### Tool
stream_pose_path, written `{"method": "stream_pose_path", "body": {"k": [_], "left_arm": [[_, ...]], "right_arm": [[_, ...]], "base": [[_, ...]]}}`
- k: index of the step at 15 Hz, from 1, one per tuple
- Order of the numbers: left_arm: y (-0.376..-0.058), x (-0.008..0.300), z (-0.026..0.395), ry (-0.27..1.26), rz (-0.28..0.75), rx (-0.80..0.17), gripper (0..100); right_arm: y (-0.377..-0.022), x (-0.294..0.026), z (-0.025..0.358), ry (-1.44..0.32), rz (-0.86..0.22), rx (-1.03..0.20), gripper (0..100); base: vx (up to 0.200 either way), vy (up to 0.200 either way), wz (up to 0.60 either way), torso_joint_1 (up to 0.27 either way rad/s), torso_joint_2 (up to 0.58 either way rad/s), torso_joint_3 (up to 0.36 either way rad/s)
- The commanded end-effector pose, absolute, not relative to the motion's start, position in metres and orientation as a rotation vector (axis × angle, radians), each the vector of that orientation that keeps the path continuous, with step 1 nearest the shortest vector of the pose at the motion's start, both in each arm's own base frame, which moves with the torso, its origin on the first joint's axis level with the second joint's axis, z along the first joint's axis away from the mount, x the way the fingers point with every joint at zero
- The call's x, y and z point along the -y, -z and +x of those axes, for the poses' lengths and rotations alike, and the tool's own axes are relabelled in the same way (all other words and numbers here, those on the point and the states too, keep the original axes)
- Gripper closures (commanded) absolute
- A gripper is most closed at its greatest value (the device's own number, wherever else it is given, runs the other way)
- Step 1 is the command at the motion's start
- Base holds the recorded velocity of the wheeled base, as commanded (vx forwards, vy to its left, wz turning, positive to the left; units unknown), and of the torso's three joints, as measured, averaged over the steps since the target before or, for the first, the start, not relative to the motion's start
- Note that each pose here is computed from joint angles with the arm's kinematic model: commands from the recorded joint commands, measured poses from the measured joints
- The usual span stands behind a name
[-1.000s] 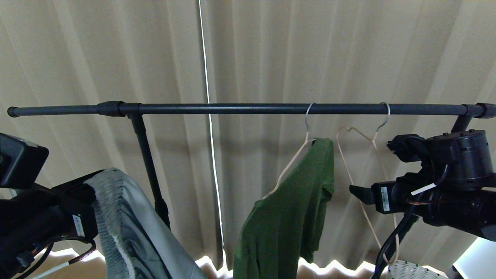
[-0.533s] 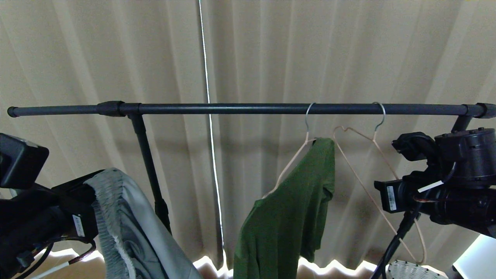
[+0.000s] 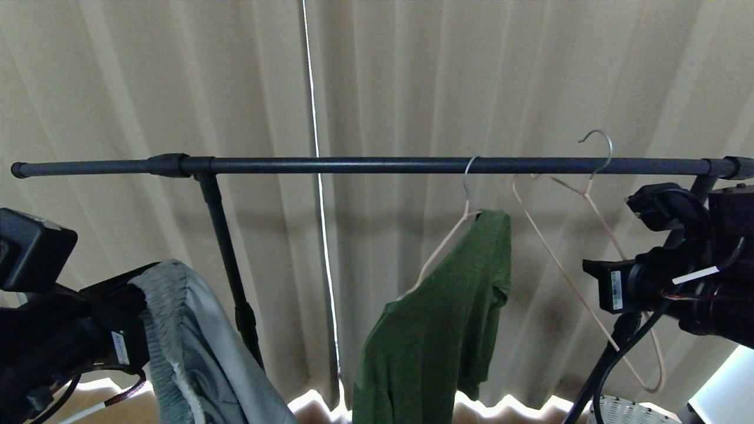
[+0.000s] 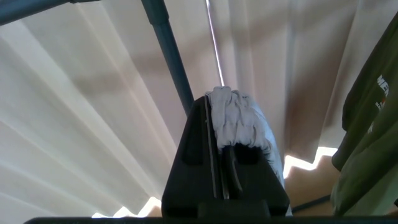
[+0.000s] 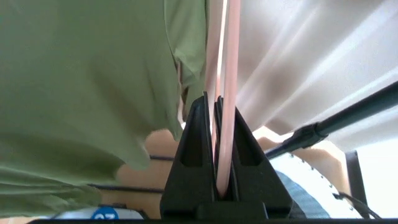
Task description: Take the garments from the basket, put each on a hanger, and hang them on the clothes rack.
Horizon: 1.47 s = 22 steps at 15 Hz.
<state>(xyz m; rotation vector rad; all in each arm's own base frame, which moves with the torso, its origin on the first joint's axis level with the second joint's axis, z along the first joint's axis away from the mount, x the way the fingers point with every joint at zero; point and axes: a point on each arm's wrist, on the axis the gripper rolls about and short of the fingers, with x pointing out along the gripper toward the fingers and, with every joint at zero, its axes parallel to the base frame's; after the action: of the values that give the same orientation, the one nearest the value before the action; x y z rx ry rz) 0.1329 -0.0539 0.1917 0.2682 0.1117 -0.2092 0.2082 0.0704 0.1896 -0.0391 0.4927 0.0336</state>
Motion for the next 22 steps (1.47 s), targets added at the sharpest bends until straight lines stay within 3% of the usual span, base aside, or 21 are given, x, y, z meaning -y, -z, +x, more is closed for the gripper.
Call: {"method": "stream_pose_path", "body": {"k": [1, 8, 22], "left_arm": [[-0.191, 0.054, 0.133, 0.209, 0.270, -0.113, 100], [-0.190, 0.054, 0.134, 0.202, 0.272, -0.120, 100], [-0.186, 0.053, 0.133, 0.203, 0.277, -0.131, 100]], "right_arm": [[-0.194, -0.065, 0.194, -0.047, -0.025, -0.464, 100], [-0.192, -0.054, 0.160, -0.089, -0.008, -0.435, 100], [-0.191, -0.055, 0.161, -0.090, -0.012, -0.442, 100]], "base": [[0.000, 0.000, 0.00, 0.000, 0.00, 0.000], [0.000, 0.000, 0.00, 0.000, 0.00, 0.000], [-0.200, 0.000, 0.00, 0.001, 0.00, 0.003]]}}
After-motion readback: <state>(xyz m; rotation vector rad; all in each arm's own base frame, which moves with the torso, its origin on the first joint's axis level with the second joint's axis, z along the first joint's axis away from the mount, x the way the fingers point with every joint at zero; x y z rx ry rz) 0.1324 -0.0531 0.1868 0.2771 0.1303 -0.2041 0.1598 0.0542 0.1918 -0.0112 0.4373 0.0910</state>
